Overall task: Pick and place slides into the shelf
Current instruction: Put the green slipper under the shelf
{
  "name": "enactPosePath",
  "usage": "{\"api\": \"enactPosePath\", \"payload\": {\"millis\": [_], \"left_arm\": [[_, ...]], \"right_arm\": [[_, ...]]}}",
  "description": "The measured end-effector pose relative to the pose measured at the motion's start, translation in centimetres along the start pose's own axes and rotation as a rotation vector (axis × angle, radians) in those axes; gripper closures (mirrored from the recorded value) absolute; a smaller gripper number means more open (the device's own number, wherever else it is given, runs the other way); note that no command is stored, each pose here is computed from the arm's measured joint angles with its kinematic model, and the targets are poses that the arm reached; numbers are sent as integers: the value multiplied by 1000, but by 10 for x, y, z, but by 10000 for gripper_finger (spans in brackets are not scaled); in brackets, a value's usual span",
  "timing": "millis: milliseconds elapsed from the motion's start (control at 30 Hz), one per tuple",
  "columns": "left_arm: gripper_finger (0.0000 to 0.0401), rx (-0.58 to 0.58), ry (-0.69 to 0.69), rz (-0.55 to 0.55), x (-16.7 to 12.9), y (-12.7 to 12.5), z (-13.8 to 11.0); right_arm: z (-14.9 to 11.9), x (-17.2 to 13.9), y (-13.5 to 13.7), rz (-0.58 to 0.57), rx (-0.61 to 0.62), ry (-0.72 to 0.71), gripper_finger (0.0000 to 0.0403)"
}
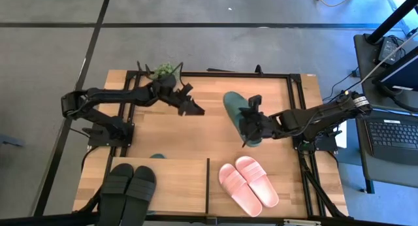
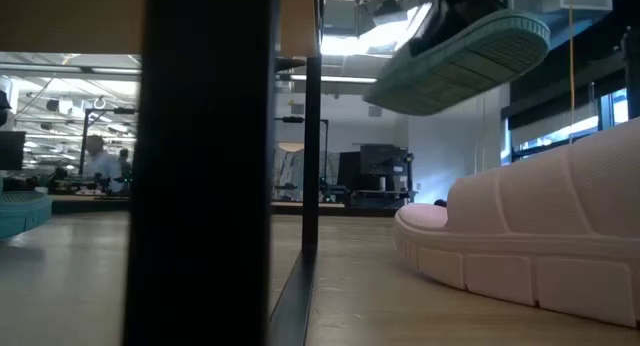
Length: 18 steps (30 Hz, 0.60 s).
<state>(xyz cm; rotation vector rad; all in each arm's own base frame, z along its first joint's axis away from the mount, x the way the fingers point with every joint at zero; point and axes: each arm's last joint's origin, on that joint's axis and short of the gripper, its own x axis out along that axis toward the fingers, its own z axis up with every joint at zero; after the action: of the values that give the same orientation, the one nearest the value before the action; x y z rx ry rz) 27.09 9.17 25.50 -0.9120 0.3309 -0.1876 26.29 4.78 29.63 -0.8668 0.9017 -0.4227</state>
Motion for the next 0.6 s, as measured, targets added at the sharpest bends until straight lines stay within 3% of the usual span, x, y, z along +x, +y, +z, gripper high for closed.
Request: {"api": "enactPosePath", "payload": {"millis": [367,600], "left_arm": [[180,-306,-88,46,-19,9,25],[180,-361,-109,68,-16,11,24]], "right_arm": [[9,-3,1,3,-181,-79,388],[23,4,5,-36,-313,-125,388]]}}
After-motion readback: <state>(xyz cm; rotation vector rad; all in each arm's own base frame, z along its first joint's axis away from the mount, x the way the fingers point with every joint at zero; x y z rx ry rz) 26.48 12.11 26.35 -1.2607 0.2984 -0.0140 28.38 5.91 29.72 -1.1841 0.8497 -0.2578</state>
